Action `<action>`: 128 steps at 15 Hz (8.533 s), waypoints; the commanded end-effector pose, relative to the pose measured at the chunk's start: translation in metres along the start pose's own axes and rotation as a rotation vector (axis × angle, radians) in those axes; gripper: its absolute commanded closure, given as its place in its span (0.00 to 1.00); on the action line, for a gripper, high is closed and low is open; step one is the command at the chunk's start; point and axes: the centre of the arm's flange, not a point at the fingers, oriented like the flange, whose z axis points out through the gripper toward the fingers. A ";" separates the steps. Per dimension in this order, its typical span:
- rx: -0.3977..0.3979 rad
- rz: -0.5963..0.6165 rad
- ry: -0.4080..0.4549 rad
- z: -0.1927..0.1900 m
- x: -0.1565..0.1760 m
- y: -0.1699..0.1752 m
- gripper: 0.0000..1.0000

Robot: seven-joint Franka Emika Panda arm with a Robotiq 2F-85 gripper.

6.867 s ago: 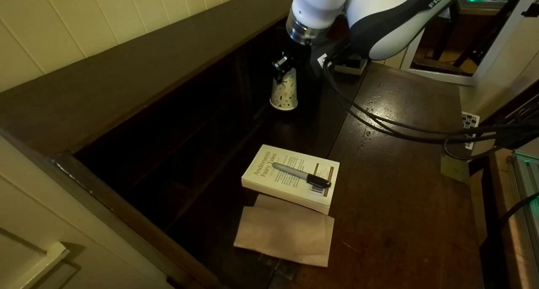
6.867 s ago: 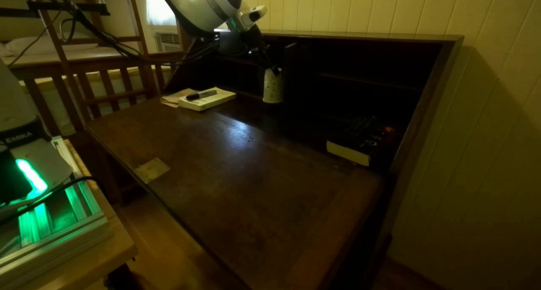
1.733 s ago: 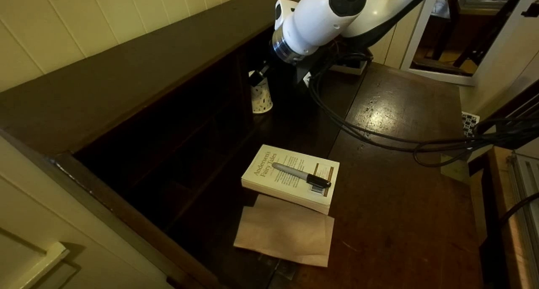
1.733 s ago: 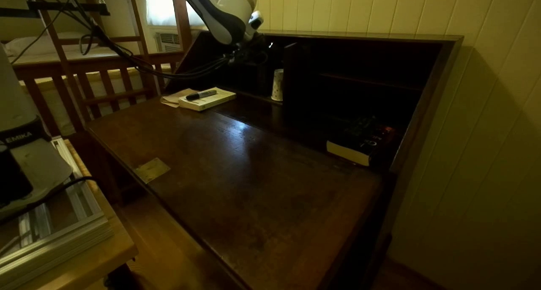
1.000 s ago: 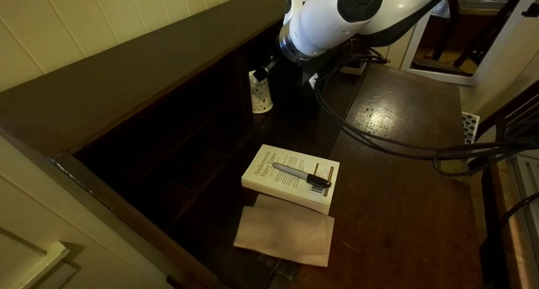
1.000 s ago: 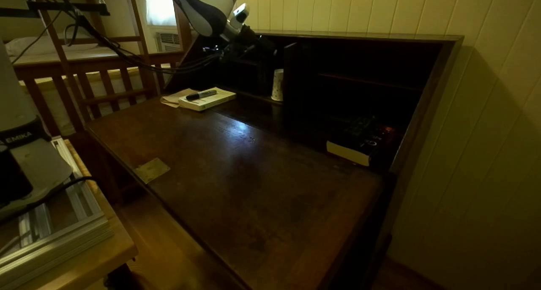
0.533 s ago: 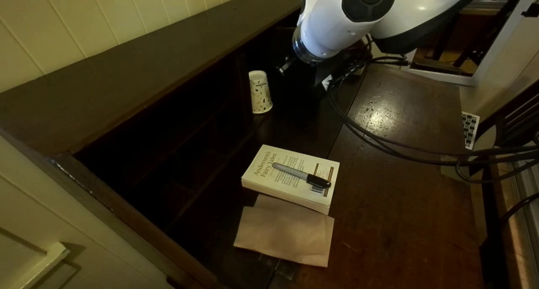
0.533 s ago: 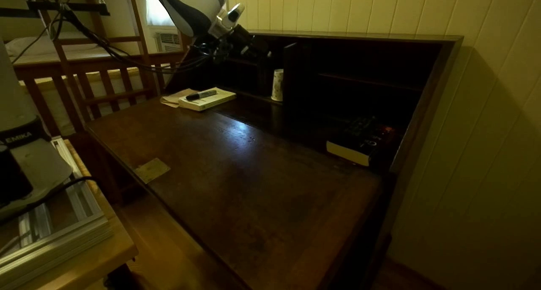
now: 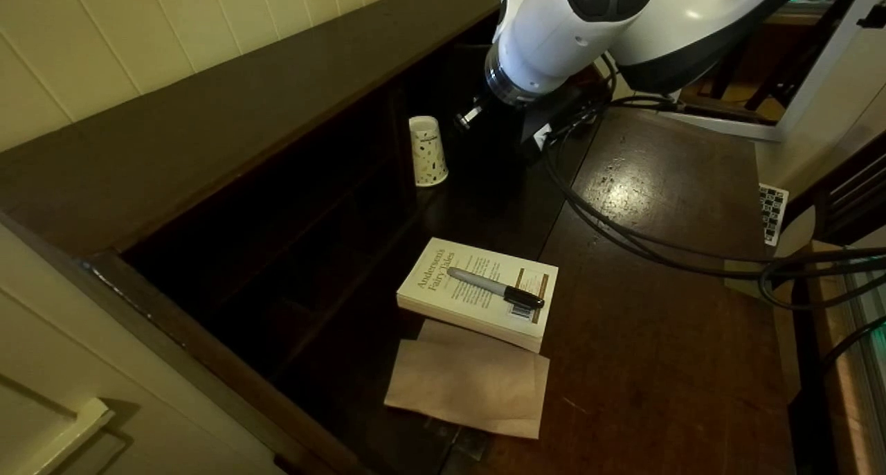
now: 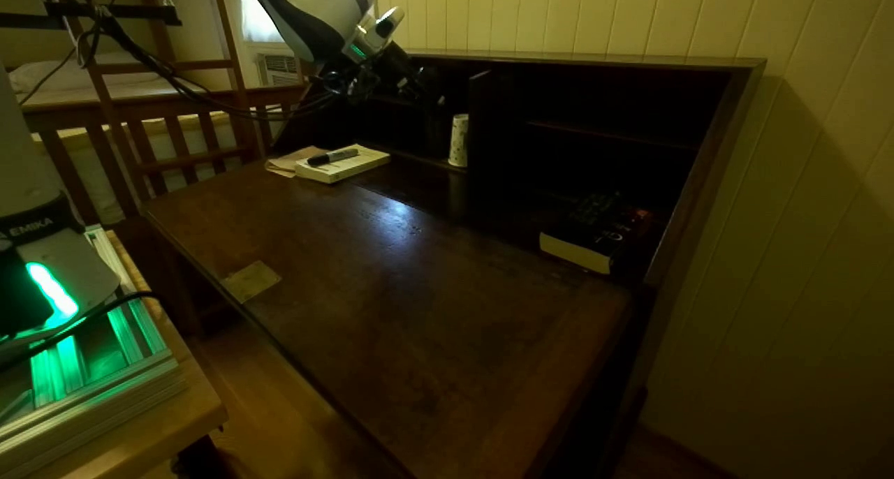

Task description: Open the cabinet door, then out the cup inside and close the cabinet door

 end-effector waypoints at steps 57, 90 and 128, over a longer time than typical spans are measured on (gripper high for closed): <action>0.120 0.150 -0.022 0.092 0.016 -0.042 1.00; 0.122 -0.015 -0.343 -0.056 0.006 0.093 0.02; 0.362 -0.265 -0.283 -0.017 0.060 0.212 0.00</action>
